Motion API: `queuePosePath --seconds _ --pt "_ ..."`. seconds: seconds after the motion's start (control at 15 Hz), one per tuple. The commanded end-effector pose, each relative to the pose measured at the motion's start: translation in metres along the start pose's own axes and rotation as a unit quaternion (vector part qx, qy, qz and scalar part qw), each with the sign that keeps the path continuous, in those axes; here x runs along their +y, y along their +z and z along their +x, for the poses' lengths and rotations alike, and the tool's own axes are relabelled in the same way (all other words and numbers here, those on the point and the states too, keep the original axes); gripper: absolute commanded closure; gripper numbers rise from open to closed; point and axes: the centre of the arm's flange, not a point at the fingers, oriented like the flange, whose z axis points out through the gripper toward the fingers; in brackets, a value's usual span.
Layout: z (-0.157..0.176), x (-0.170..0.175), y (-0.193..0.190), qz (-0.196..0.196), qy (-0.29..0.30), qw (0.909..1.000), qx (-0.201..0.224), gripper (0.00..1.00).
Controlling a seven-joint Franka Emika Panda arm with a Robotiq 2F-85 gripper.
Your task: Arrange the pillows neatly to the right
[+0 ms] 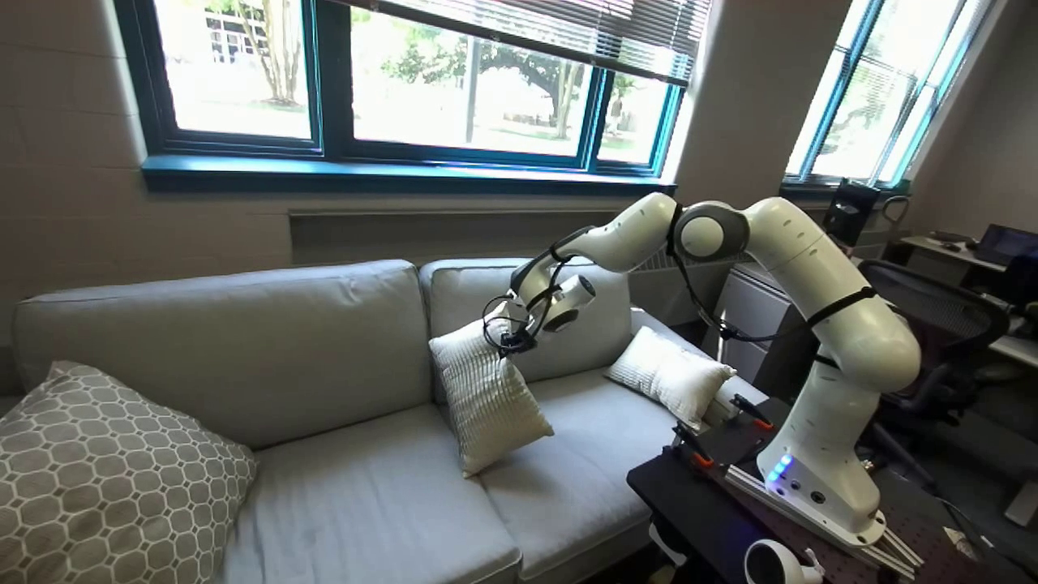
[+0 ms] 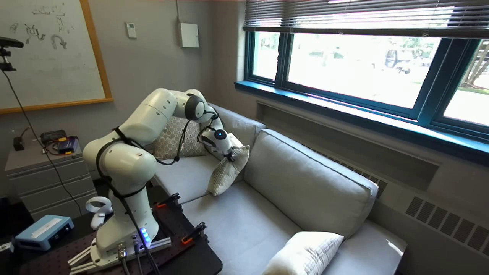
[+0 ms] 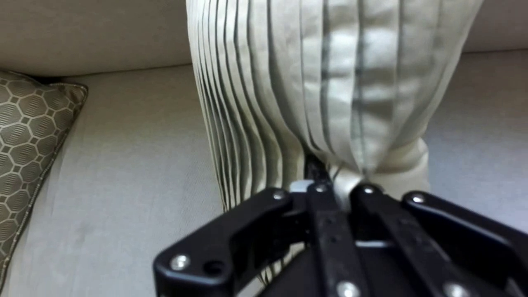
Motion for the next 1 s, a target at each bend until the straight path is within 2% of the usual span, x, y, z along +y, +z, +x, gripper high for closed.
queuePosePath --seconds 0.0,0.27,0.4,0.6,0.93 --pt "0.033 -0.012 -0.077 -0.001 -0.001 0.9996 -0.026 0.98" --pt "0.04 -0.02 -0.124 0.028 0.024 0.9987 -0.035 0.98" --pt "0.048 -0.031 -0.15 0.044 0.052 0.9975 -0.017 0.98" --pt "0.077 -0.05 -0.188 0.063 0.1 0.993 0.006 0.98" --pt "0.13 -0.077 -0.258 0.083 0.166 0.9825 0.013 0.98"
